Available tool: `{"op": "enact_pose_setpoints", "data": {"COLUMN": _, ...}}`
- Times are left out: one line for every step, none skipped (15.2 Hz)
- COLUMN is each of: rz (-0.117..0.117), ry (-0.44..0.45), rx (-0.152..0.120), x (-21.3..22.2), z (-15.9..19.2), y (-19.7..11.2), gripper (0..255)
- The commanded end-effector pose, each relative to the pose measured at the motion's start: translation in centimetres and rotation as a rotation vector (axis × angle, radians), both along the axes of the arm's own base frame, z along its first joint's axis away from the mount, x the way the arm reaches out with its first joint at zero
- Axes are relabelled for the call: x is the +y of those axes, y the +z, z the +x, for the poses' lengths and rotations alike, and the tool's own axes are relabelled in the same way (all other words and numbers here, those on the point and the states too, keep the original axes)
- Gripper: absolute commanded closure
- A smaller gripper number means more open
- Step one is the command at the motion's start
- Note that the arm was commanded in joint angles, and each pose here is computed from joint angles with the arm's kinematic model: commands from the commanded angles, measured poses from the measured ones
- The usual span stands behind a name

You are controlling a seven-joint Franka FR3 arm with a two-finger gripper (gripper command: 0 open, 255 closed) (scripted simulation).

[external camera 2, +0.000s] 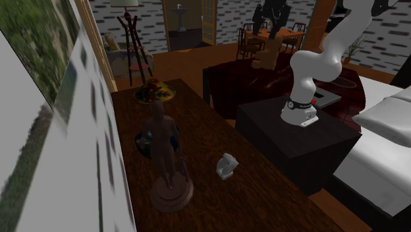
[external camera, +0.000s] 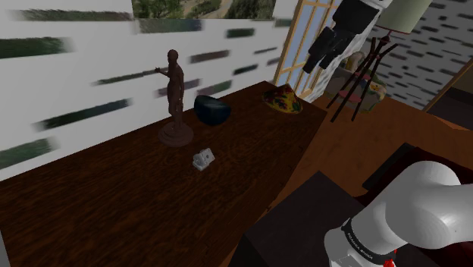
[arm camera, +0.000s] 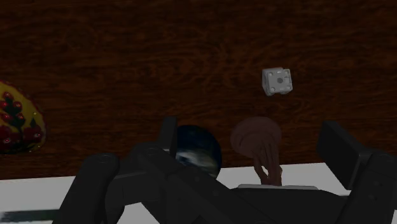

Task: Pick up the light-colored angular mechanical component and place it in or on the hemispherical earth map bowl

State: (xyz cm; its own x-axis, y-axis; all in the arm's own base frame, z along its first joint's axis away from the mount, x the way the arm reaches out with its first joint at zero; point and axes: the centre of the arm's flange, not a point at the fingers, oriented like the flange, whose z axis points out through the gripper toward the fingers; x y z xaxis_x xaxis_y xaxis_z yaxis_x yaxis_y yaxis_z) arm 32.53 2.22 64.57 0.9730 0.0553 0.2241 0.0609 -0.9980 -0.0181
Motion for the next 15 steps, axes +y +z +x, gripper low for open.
{"op": "enact_pose_setpoints", "data": {"rz": 0.000, "ry": 0.000, "rx": 0.000, "x": 0.0, "z": 0.0, "y": 0.0, "gripper": 0}}
{"op": "enact_pose_setpoints", "data": {"rz": -0.001, "ry": 0.003, "rx": 0.000, "x": 0.5, "z": 0.6, "y": -1.1, "gripper": 0}}
{"op": "enact_pose_setpoints", "data": {"rz": -0.003, "ry": 0.007, "rx": 0.000, "x": 1.1, "z": 1.1, "y": -2.2, "gripper": 0}}
{"op": "enact_pose_setpoints", "data": {"rz": -0.004, "ry": 0.010, "rx": 0.001, "x": 1.6, "z": 1.6, "y": -3.3, "gripper": 0}}
{"op": "enact_pose_setpoints", "data": {"rz": -0.006, "ry": 0.013, "rx": 0.001, "x": 2.1, "z": 2.2, "y": -4.3, "gripper": 0}}
{"op": "enact_pose_setpoints", "data": {"rz": -0.007, "ry": 0.016, "rx": 0.001, "x": 2.6, "z": 2.7, "y": -5.4, "gripper": 0}}
{"op": "enact_pose_setpoints", "data": {"rz": -0.008, "ry": 0.020, "rx": 0.001, "x": 3.2, "z": 3.3, "y": -6.5, "gripper": 0}}
{"op": "enact_pose_setpoints", "data": {"rz": -0.010, "ry": 0.023, "rx": 0.001, "x": 3.7, "z": 3.8, "y": -7.6, "gripper": 0}}
{"op": "enact_pose_setpoints", "data": {"rz": -0.011, "ry": 0.026, "rx": 0.002, "x": 4.2, "z": 4.3, "y": -8.7, "gripper": 0}}
{"op": "enact_pose_setpoints", "data": {"rz": -0.012, "ry": 0.030, "rx": 0.002, "x": 4.7, "z": 4.9, "y": -9.8, "gripper": 0}}
{"op": "enact_pose_setpoints", "data": {"rz": -0.014, "ry": 0.033, "rx": 0.002, "x": 5.3, "z": 5.4, "y": -10.9, "gripper": 0}}
{"op": "enact_pose_setpoints", "data": {"rz": -0.015, "ry": 0.036, "rx": 0.002, "x": 5.8, "z": 5.9, "y": -12.0, "gripper": 0}}
{"op": "enact_pose_setpoints", "data": {"rz": -0.017, "ry": 0.039, "rx": 0.003, "x": 6.3, "z": 6.5, "y": -13.1, "gripper": 0}}
{"op": "enact_pose_setpoints", "data": {"rz": -0.018, "ry": 0.043, "rx": 0.003, "x": 6.9, "z": 7.0, "y": -14.2, "gripper": 0}}
{"op": "enact_pose_setpoints", "data": {"rz": -0.019, "ry": 0.046, "rx": 0.003, "x": 7.4, "z": 7.5, "y": -15.3, "gripper": 0}}
